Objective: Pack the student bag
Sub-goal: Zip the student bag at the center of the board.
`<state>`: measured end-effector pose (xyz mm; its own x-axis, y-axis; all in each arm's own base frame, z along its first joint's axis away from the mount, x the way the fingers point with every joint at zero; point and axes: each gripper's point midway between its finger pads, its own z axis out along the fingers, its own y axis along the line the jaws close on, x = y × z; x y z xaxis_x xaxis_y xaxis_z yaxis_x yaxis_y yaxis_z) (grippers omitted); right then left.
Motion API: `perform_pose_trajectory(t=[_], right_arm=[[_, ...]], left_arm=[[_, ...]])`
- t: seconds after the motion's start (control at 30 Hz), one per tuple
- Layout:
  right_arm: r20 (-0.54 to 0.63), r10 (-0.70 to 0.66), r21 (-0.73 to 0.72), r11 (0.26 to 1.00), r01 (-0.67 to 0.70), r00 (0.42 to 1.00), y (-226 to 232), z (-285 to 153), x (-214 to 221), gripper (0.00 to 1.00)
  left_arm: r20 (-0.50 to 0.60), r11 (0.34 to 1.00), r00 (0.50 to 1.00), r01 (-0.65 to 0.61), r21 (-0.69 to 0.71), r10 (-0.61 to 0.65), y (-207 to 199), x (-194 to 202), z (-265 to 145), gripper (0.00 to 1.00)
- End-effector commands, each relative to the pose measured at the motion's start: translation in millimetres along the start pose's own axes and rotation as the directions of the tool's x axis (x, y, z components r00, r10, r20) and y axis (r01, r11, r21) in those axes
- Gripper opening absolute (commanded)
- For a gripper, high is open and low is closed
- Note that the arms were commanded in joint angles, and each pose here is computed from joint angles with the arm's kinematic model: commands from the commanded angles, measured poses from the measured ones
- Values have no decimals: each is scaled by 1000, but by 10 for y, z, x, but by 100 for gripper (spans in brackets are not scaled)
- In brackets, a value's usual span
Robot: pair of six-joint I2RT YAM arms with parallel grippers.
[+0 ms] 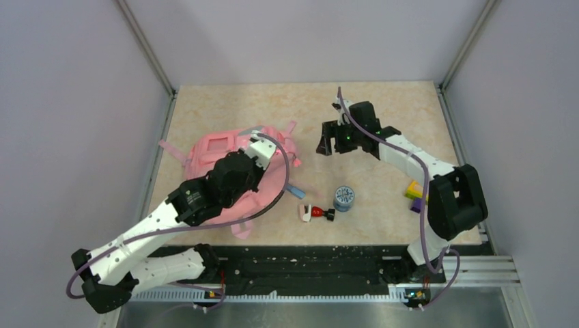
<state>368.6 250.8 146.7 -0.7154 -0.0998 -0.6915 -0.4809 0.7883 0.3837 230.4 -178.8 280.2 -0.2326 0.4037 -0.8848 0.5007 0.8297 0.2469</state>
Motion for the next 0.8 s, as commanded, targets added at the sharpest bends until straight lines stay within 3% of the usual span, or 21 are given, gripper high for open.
perform_pose_trajectory(t=[0.0, 0.07, 0.13, 0.23, 0.3, 0.4, 0.47, 0.6, 0.77], right_arm=[[87, -49, 107, 993, 40, 995, -93, -302, -84, 75], [96, -48, 106, 994, 38, 994, -95, -339, -24, 76], [108, -52, 66, 997, 45, 993, -34, -331, 9, 76], [119, -85, -15, 996, 87, 989, 113, -280, 83, 77], [138, -144, -69, 986, 154, 980, 282, -247, 96, 77], [185, -233, -143, 955, 261, 955, 564, -203, 75, 77], [228, -299, -198, 918, 345, 927, 789, -176, 56, 77], [300, -391, -295, 829, 474, 870, 1181, -98, 107, 77], [251, -402, -335, 817, 469, 880, 1292, 209, 189, 75]], left_arm=[[-3, 983, 986, 169, -68, -169, 168, 59, 93, 0], [-63, 976, 975, 209, -64, -213, 146, 238, 100, 1], [-108, 968, 963, 243, -58, -248, 110, 366, 66, 12], [-123, 948, 940, 316, -40, -319, 67, 433, 5, 55], [-125, 923, 918, 384, 28, -377, -41, 423, -6, 69], [-125, 867, 875, 481, 130, -467, -179, 397, 48, 75], [-128, 836, 842, 538, 106, -525, -111, 443, 126, 75], [-60, 761, 759, 644, -77, -649, 329, 634, 344, 76], [140, 583, 665, 721, -374, -733, 1089, 986, 421, 76]])
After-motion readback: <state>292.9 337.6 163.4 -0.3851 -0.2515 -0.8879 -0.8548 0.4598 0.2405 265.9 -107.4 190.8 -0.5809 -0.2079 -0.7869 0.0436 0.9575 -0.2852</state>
